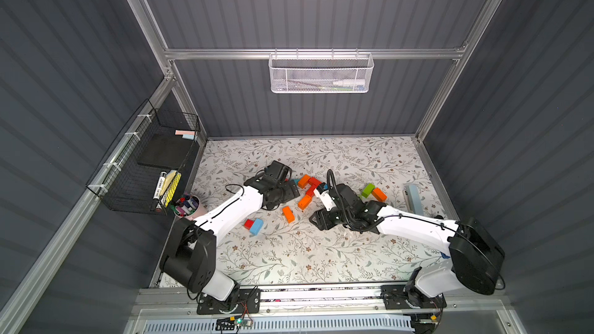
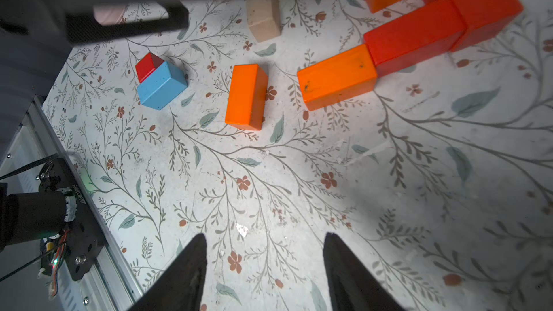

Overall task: Assemble a heart with building blocks
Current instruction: Place the building block at the center of the board, then assemble the building block at the center of the board.

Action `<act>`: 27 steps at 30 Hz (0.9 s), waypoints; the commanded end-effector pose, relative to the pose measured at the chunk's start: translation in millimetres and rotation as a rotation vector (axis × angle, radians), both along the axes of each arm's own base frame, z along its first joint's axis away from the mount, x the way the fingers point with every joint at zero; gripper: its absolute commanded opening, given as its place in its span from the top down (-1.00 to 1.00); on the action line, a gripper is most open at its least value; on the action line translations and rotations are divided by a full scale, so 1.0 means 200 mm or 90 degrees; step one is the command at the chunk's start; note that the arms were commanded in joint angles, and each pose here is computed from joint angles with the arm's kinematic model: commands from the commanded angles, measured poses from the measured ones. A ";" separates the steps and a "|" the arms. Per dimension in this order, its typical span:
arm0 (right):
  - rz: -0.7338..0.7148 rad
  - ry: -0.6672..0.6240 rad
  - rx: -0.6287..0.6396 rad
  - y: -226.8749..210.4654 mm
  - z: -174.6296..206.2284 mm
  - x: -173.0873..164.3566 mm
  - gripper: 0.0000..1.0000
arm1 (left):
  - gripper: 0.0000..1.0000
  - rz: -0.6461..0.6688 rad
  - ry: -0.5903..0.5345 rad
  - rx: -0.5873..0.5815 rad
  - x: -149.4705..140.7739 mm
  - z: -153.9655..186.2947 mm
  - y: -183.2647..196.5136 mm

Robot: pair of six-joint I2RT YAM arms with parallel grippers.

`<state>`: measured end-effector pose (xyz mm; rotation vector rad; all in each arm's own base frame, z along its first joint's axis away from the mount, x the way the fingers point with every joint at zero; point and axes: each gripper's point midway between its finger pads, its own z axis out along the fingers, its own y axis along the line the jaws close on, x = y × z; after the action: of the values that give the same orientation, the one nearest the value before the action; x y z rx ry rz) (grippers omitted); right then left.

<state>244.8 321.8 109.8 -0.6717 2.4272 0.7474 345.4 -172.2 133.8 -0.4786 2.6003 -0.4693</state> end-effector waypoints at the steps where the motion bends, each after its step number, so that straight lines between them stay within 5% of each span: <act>1: -0.008 -0.015 0.005 0.11 0.02 0.04 -0.28 | -0.96 -0.054 -0.041 0.059 0.00 0.15 0.19; 10: -0.015 -0.025 -0.021 0.35 -0.05 0.11 -0.25 | -0.98 -0.066 -0.084 0.269 -0.03 0.32 0.55; 21: -0.026 -0.040 -0.162 0.45 -0.25 0.18 -0.15 | -0.98 -0.088 -0.208 0.316 -0.17 0.44 0.64; 27: -0.007 -0.041 -0.196 0.47 -0.34 0.20 -0.11 | -0.99 -0.077 -0.204 0.345 -0.20 0.40 0.69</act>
<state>282.4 421.5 47.8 -0.7570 2.4952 0.4189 307.3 -41.4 219.0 -0.0770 2.3216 0.0624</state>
